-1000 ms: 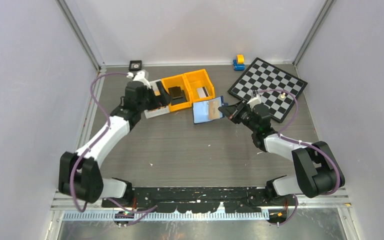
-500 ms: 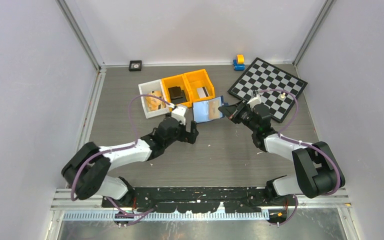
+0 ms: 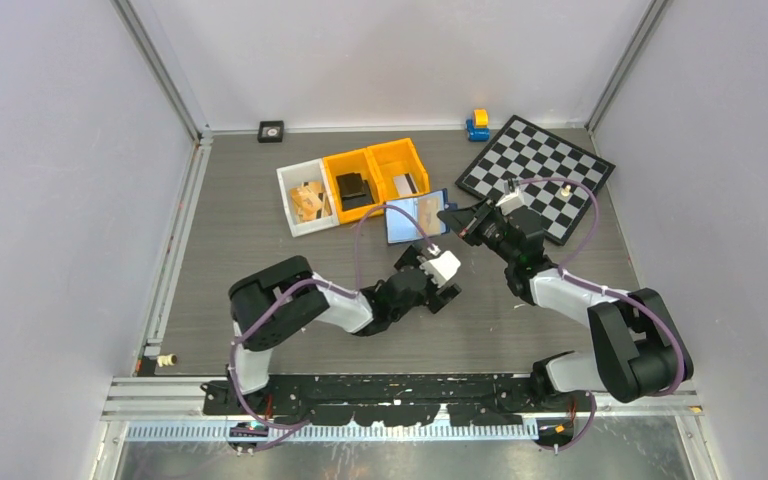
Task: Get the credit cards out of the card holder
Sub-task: Remove the credit card from the card holder.
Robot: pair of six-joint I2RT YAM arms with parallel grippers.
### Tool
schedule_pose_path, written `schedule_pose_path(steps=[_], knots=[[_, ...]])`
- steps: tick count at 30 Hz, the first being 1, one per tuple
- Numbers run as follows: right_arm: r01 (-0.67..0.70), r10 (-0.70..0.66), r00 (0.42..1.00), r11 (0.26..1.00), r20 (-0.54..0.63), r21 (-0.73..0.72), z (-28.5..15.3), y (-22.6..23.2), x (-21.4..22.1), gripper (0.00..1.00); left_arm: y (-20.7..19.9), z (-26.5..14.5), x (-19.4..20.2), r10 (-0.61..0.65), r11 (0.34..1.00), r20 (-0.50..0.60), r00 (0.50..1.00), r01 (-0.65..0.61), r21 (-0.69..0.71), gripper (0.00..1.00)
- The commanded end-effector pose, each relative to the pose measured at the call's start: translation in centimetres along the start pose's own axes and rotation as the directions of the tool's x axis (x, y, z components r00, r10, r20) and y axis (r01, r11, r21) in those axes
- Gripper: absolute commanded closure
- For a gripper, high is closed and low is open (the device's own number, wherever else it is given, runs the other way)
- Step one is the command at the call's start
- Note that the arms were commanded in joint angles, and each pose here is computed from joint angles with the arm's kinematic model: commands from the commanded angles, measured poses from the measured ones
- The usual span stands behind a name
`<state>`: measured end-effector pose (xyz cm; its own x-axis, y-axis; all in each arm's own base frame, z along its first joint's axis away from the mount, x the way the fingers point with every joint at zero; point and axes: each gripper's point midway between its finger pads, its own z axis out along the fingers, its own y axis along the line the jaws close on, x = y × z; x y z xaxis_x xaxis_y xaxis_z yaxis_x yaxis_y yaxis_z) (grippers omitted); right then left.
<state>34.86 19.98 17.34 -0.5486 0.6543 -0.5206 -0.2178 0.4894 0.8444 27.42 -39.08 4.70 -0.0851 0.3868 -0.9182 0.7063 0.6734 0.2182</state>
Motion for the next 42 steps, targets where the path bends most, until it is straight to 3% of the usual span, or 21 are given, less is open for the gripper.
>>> schedule_pose_path(steps=[1,5,10,13,18,21,25,32,35,39,42], knots=[[0.029,-0.022,0.998,0.994,0.062,-0.102,-0.4,3.1,-1.7,1.00,0.2,3.0,-1.9,0.056,0.998,-0.004,0.998,-0.056,-0.030,0.00],[0.036,-0.029,0.997,0.995,0.067,-0.097,-0.6,3.2,-1.8,0.99,-0.8,4.8,0.2,0.092,0.996,-0.114,0.989,-0.092,-0.002,0.00],[0.035,-0.028,0.997,0.995,0.069,-0.096,-0.6,3.2,-1.9,1.00,-3.1,5.1,0.1,0.075,0.991,-0.109,0.991,-0.062,0.118,0.00],[0.037,-0.030,0.997,0.994,0.068,-0.098,-0.6,3.3,-1.8,1.00,-3.0,2.5,-3.8,0.006,0.988,0.001,1.000,-0.006,0.156,0.00],[0.052,-0.044,0.996,0.995,0.080,-0.090,-0.9,3.4,-2.2,1.00,4.1,-4.1,-10.1,-0.206,0.979,0.254,0.945,0.196,0.062,0.00],[0.048,-0.042,0.996,0.995,0.075,-0.087,-0.8,3.3,-2.0,1.00,8.5,-6.3,-10.8,-0.422,0.906,0.197,0.885,0.404,0.122,0.00],[0.035,-0.029,0.997,0.995,0.066,-0.095,-0.6,3.2,-1.8,1.00,9.7,-8.4,-11.9,-0.550,0.834,0.174,0.817,0.527,0.162,0.00],[-0.033,0.038,0.999,0.987,0.032,-0.155,-0.3,3.8,-1.2,1.00,9.7,-9.1,-10.3,-0.604,0.795,0.130,0.786,0.582,0.172,0.00],[-0.036,0.041,0.999,0.987,0.026,-0.155,-0.2,3.7,-1.1,0.99,9.5,-9.1,-9.6,-0.616,0.778,0.044,0.787,0.598,0.192,0.00],[-0.032,0.036,0.999,0.987,0.022,-0.155,-0.2,3.7,-1.0,1.00,9.4,-9.8,-11.2,-0.684,0.695,0.029,0.729,0.639,0.331,0.00],[-0.033,0.037,0.999,0.988,0.022,-0.153,-0.2,3.6,-0.9,1.00,10.6,-10.1,-10.7,-0.744,0.627,-0.013,0.668,0.706,0.330,0.00]])
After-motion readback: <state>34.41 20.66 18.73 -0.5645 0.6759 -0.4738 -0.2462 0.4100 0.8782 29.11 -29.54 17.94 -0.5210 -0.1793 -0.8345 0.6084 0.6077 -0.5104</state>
